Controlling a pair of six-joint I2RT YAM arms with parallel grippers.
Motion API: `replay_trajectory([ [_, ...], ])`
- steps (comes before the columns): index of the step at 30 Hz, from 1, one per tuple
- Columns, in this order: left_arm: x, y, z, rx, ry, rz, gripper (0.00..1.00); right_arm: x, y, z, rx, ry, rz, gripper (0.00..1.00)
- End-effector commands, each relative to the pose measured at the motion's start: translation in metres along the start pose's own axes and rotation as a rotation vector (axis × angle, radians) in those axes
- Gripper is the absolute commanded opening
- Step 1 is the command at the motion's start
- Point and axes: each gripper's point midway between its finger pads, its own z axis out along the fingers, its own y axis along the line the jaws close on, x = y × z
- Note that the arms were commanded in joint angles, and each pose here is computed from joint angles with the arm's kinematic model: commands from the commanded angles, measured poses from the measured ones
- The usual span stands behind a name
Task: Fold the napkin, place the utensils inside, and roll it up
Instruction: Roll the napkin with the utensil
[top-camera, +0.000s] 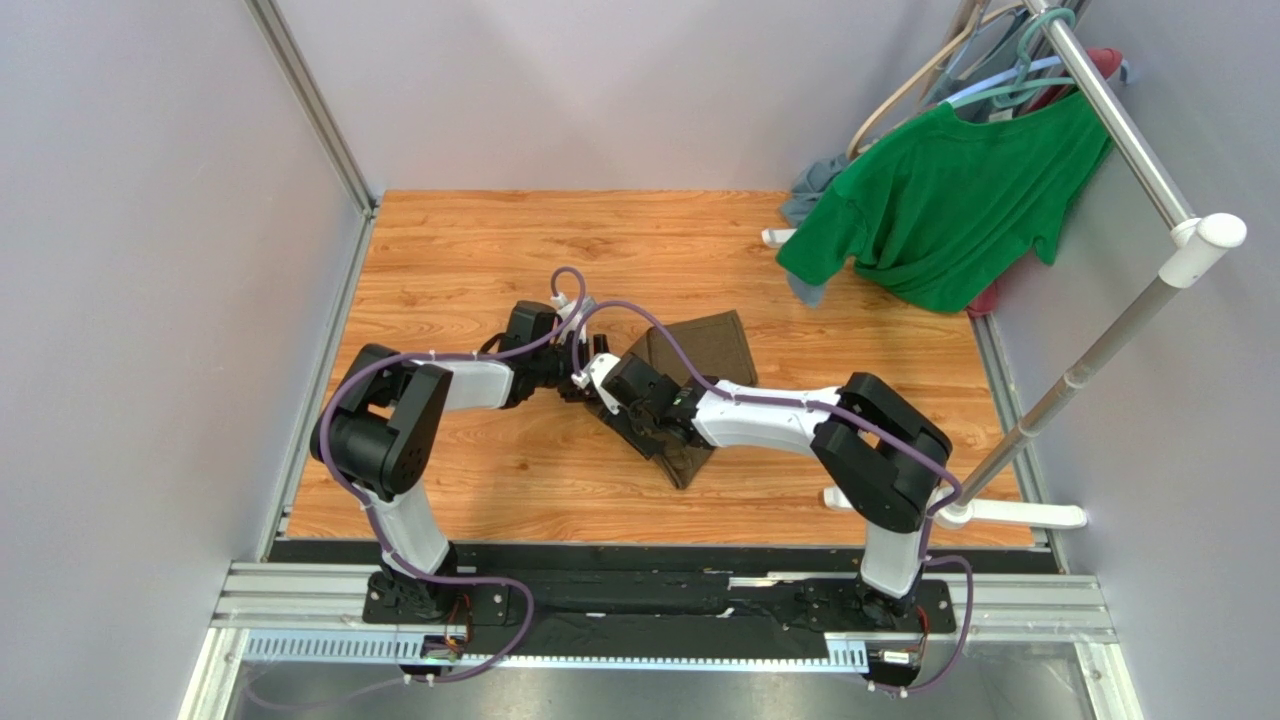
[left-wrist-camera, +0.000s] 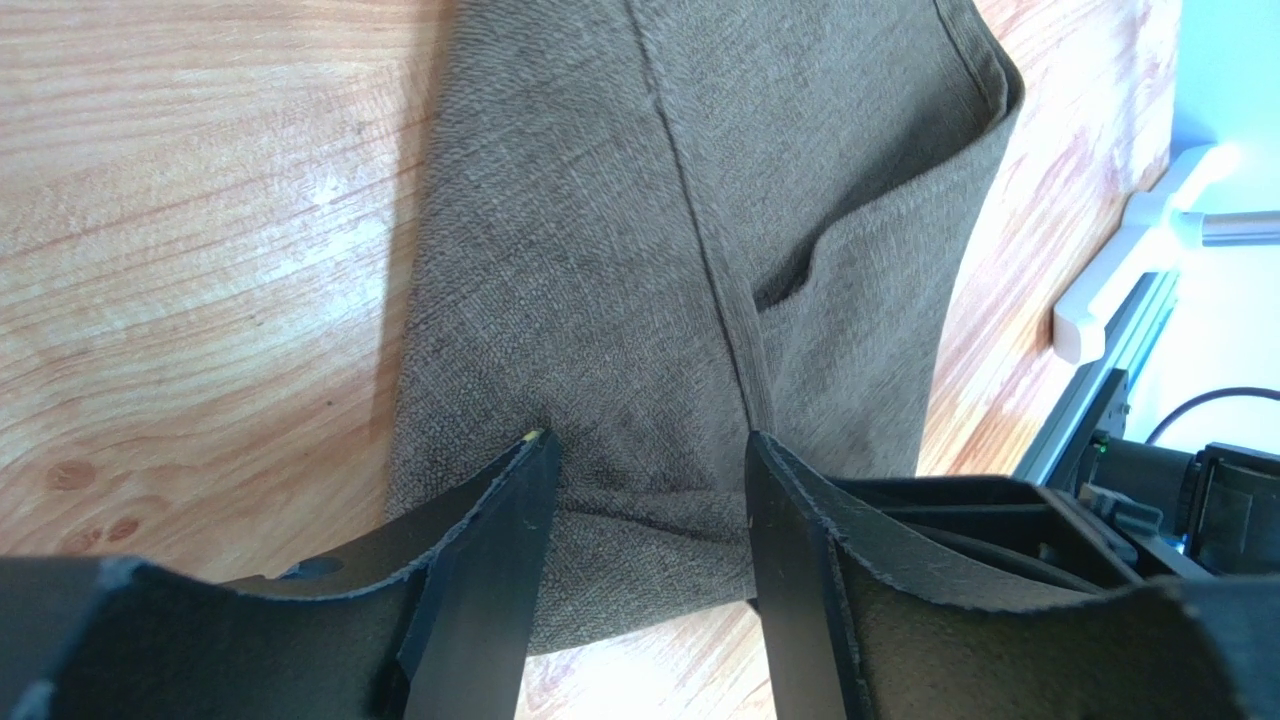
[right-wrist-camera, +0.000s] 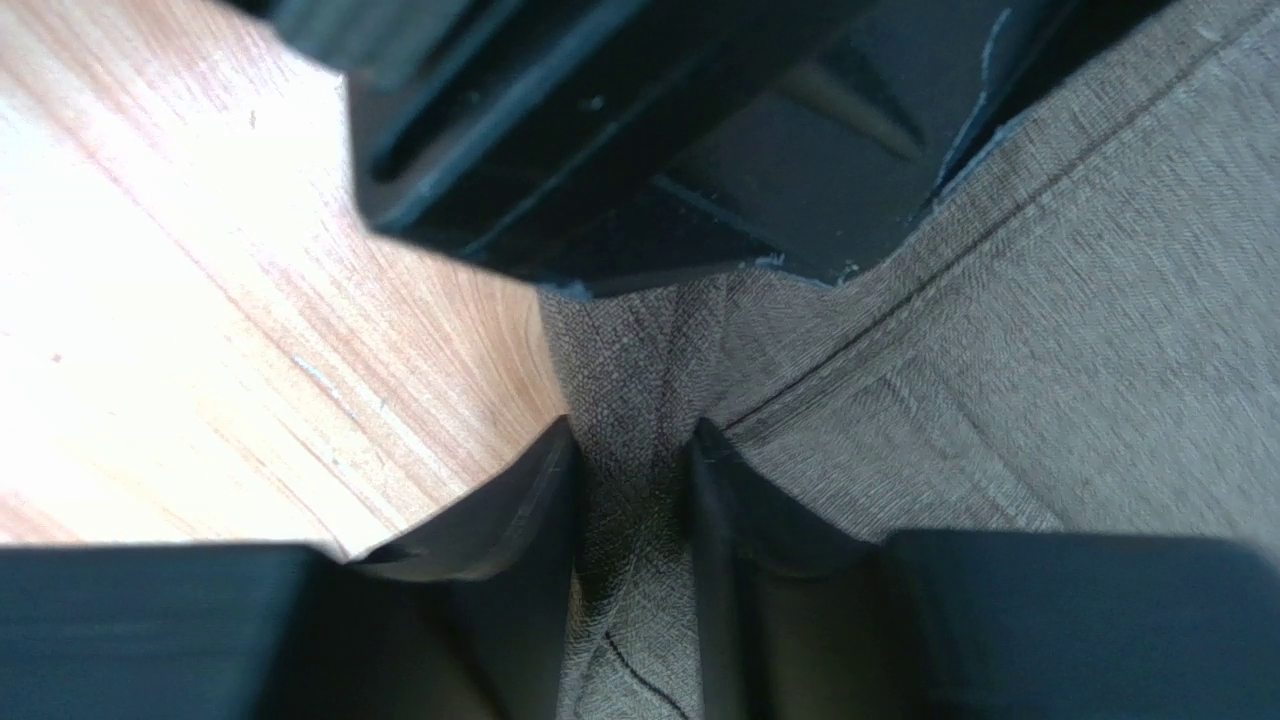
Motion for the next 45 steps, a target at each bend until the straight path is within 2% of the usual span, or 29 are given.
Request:
replay_trajectory([
  [1,0.025,0.028,-0.003,-0.114,0.06,-0.037,0.62,0.027,0.014,-0.002,-0.11,0.078,0.093,0.28],
  [6,0.004,0.018,-0.017,-0.116,-0.017,-0.032,0.66,0.04,0.025,-0.002,-0.199,0.11,0.156,0.18],
  [14,-0.037,0.028,-0.06,-0.203,-0.195,-0.048,0.7,0.048,0.038,-0.001,-0.315,0.126,0.229,0.16],
  [19,-0.041,0.034,-0.082,-0.237,-0.29,-0.067,0.71,0.055,0.043,0.003,-0.391,0.147,0.27,0.14],
  [26,-0.008,0.03,-0.069,-0.134,-0.222,-0.109,0.71,0.056,0.044,0.009,-0.511,0.151,0.354,0.14],
  [30,-0.004,0.023,-0.071,-0.092,-0.248,-0.099,0.71,0.06,0.037,0.013,-0.53,0.164,0.396,0.14],
  [36,0.003,0.018,-0.059,-0.013,-0.208,-0.129,0.71,0.065,0.035,0.019,-0.555,0.183,0.419,0.13],
  [45,0.004,0.026,-0.044,0.009,-0.191,-0.182,0.62,0.069,0.029,0.022,-0.544,0.187,0.423,0.13],
])
